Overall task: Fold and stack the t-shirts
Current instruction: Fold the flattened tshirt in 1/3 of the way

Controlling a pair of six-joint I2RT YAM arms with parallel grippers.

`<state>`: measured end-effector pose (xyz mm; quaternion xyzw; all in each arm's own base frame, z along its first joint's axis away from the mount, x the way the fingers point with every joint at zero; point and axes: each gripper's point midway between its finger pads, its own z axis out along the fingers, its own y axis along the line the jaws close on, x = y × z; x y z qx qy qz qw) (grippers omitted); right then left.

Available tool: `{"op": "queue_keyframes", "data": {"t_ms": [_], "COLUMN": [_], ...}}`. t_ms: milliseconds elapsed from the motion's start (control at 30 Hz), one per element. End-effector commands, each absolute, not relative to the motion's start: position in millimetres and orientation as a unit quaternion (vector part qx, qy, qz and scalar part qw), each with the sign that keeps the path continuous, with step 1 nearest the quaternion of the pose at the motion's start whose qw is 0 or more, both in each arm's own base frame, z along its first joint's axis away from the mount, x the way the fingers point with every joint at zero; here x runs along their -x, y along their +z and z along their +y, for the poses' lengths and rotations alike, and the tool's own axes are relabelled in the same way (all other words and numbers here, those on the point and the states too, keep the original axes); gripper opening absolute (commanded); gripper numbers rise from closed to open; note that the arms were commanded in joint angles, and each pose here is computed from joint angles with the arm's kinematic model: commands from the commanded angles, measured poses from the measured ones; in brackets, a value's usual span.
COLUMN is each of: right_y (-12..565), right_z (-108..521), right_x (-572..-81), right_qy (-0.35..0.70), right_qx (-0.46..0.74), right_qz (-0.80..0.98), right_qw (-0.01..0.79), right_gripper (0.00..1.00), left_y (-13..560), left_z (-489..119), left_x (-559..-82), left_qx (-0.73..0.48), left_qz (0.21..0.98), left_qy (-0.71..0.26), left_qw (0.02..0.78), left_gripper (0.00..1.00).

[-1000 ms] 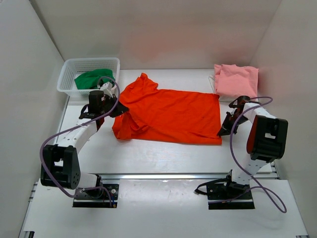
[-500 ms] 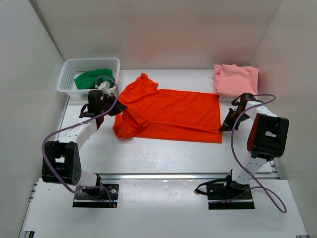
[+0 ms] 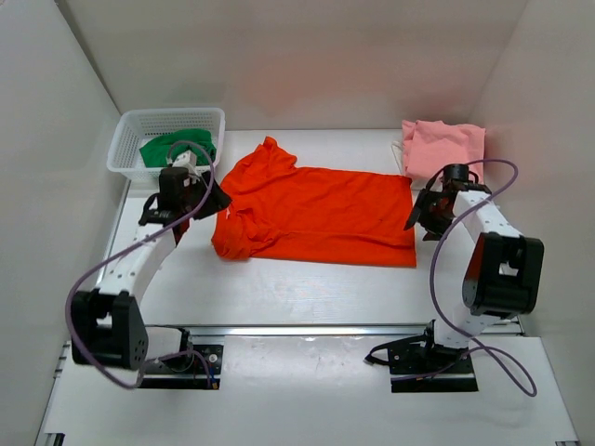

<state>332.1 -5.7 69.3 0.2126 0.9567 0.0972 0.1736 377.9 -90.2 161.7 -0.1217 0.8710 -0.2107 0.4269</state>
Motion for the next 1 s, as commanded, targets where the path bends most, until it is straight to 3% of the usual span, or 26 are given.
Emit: {"op": "queue_keyframes", "data": {"t_ms": [0,133,233,333,533,767,800,867,933,967], "right_y": [76.0,75.2,74.2,71.8,72.0,63.4,62.2,59.0,51.1,50.5], "right_z": [-3.1,9.7,13.6,14.0,11.8,9.3,11.9,12.9,18.9,21.8], "right_x": [-313.7,-292.7,-285.9,-279.8,-276.4,-273.9,-273.8,-272.8,-268.7,-273.0], "right_qy": [0.09,0.11,0.111,0.11,0.116,0.11,0.114,0.116,0.121,0.129], "right_qx": [-0.229,-0.23,-0.225,-0.225,-0.232,-0.236,-0.238,-0.242,-0.241,-0.242], "right_qz": [0.952,0.95,0.951,0.952,0.949,0.951,0.95,0.95,0.952,0.95], "right_qw": [0.184,0.182,0.181,0.175,0.18,0.169,0.164,0.159,0.145,0.148], "right_gripper": [0.56,0.6,0.61,0.61,0.61,0.62,0.61,0.61,0.61,0.49], "left_y": [131.3,93.3,82.7,76.1,65.5,32.2,25.6,22.5,16.7,15.9], "left_z": [-61.1,-49.3,-52.8,-59.8,-77.6,-100.8,-102.8,-104.2,-99.7,-97.6], "left_x": [-323.8,-279.7,-273.5,-276.6,-290.2,-292.5,-288.8,-289.0,-285.2,-284.6], "left_qx": [0.158,0.228,0.264,0.291,0.32,0.307,0.303,0.302,0.305,0.303], "left_qz": [0.903,0.901,0.888,0.878,0.864,0.891,0.896,0.897,0.899,0.9], "left_qy": [-0.126,-0.124,-0.136,-0.159,-0.202,-0.198,-0.194,-0.196,-0.193,-0.189], "left_qw": [0.379,0.349,0.351,0.345,0.333,0.268,0.258,0.254,0.249,0.248], "left_gripper": [0.63,0.48,0.47,0.53,0.52,0.5,0.47,0.3,0.0,0.0]}}
